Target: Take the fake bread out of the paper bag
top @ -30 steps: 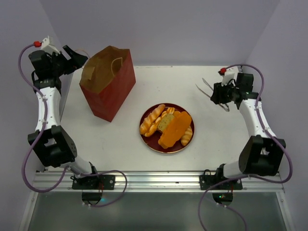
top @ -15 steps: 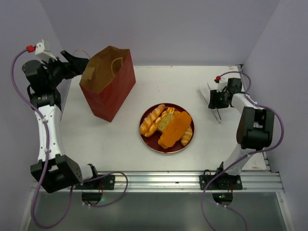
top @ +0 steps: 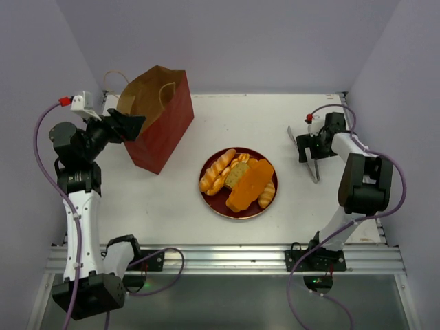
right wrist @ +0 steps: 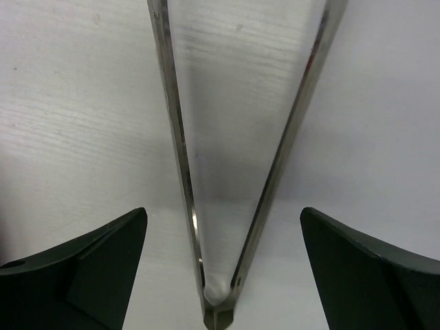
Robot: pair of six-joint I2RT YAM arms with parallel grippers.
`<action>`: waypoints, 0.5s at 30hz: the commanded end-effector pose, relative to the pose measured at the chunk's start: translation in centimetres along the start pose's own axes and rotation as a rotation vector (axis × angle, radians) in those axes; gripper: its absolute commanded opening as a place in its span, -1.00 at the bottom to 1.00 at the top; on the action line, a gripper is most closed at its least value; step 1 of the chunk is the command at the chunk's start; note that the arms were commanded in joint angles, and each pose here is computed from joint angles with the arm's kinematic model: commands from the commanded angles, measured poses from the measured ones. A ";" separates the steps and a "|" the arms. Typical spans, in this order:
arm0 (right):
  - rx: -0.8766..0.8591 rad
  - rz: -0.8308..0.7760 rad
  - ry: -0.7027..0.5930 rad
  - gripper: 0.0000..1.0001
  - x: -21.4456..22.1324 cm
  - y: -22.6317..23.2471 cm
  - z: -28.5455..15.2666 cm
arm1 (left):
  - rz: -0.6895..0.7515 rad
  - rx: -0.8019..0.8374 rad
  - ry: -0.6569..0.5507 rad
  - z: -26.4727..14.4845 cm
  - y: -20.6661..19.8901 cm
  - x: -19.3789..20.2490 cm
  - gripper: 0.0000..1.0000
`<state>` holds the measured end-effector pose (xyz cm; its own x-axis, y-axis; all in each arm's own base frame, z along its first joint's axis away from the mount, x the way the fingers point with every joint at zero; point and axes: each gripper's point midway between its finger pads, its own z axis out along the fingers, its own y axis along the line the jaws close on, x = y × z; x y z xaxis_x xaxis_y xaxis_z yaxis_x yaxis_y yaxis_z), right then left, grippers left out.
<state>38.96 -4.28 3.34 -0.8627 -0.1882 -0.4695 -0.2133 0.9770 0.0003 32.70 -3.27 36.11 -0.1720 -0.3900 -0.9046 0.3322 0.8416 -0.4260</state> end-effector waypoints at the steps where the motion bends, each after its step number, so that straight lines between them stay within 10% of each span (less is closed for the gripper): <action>1: 0.104 -0.064 -0.156 0.98 -3.8 -1.5 -6.5 | 0.079 0.014 0.020 -1.0 -1.1 1.2 0.99; 15: 0.291 0.092 -0.548 0.98 -5.7 0.1 -24.7 | 0.166 -0.008 0.065 -4.5 -2.4 5.1 0.99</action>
<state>34.19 -5.71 26.52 -0.5222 -0.1592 -0.8378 -0.0036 0.9828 -0.1845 27.18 -5.88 33.76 -0.1509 -0.2478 -0.9570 0.3711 0.8831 -0.2872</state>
